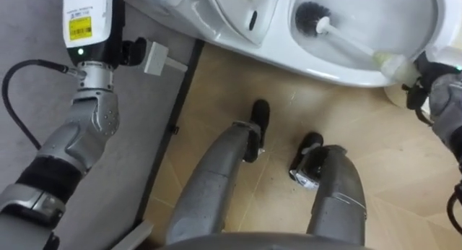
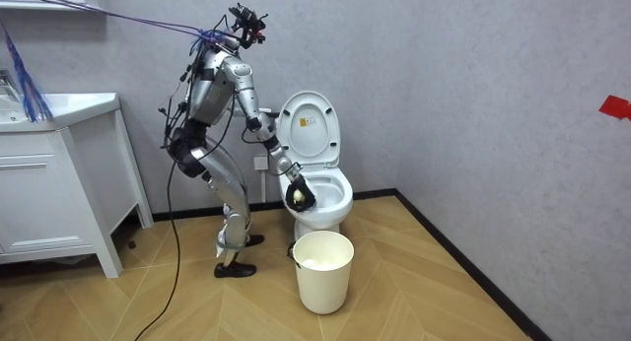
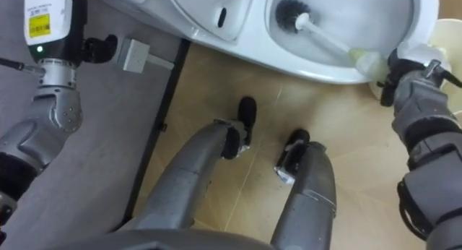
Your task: Brush toilet
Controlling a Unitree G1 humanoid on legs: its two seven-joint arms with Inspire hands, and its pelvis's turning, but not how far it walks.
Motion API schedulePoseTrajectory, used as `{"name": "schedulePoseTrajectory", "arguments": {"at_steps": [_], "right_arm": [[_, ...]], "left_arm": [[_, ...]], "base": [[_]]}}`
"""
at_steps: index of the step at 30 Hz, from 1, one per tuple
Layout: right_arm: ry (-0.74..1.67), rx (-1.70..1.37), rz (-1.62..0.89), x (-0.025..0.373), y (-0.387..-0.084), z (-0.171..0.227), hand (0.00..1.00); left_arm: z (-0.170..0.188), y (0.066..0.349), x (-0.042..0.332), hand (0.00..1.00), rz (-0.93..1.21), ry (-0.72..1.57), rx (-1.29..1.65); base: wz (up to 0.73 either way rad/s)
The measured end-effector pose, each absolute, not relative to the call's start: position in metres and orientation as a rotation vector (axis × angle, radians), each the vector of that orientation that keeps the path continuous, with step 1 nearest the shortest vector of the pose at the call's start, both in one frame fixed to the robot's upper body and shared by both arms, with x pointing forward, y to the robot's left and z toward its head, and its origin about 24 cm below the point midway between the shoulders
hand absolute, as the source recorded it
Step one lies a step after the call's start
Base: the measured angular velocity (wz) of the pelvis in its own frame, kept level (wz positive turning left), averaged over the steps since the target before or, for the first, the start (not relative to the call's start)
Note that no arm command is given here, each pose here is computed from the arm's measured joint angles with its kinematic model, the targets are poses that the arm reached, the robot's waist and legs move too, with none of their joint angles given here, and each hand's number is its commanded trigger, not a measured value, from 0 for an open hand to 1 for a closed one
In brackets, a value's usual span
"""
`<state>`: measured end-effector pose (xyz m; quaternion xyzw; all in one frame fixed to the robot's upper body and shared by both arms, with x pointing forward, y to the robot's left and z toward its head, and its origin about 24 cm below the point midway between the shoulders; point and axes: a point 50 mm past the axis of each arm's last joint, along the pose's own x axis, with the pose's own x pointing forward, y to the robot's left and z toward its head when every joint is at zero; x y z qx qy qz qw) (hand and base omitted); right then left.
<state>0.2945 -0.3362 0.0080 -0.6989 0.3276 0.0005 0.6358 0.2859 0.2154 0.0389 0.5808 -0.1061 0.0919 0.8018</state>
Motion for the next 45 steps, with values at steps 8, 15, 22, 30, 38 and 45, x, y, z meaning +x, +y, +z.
{"name": "schedulePoseTrajectory", "arguments": {"at_steps": [8, 15, 22, 30, 38, 45], "right_arm": [[0.703, -1.763, 0.035, 0.289, -0.33, 0.003, 1.0], [0.671, -1.772, 0.037, 0.288, -0.325, 0.002, 1.0], [0.58, -1.819, -0.021, 0.316, -0.329, 0.036, 1.0], [0.382, -1.991, -0.03, 0.339, -0.315, 0.072, 1.0], [0.397, -2.075, 0.138, 0.31, -0.286, 0.024, 1.0], [0.511, -1.891, 0.121, 0.29, -0.27, -0.006, 1.0]], "left_arm": [[0.033, 0.216, 0.281, 0.0, 0.178, -0.192, 1.21], [0.03, 0.222, 0.272, 0.0, 0.196, -0.172, 1.142], [0.04, 0.226, 0.276, 0.0, 0.217, -0.227, 1.184], [0.043, 0.231, 0.273, 0.0, 0.242, -0.232, 1.232], [0.024, 0.228, 0.255, 0.0, 0.177, -0.171, 1.239], [0.01, 0.235, 0.237, 0.0, 0.197, -0.09, 1.156]], "base": [[0.05], [0.03], [0.02], [0.0], [0.02], [-0.06]]}}
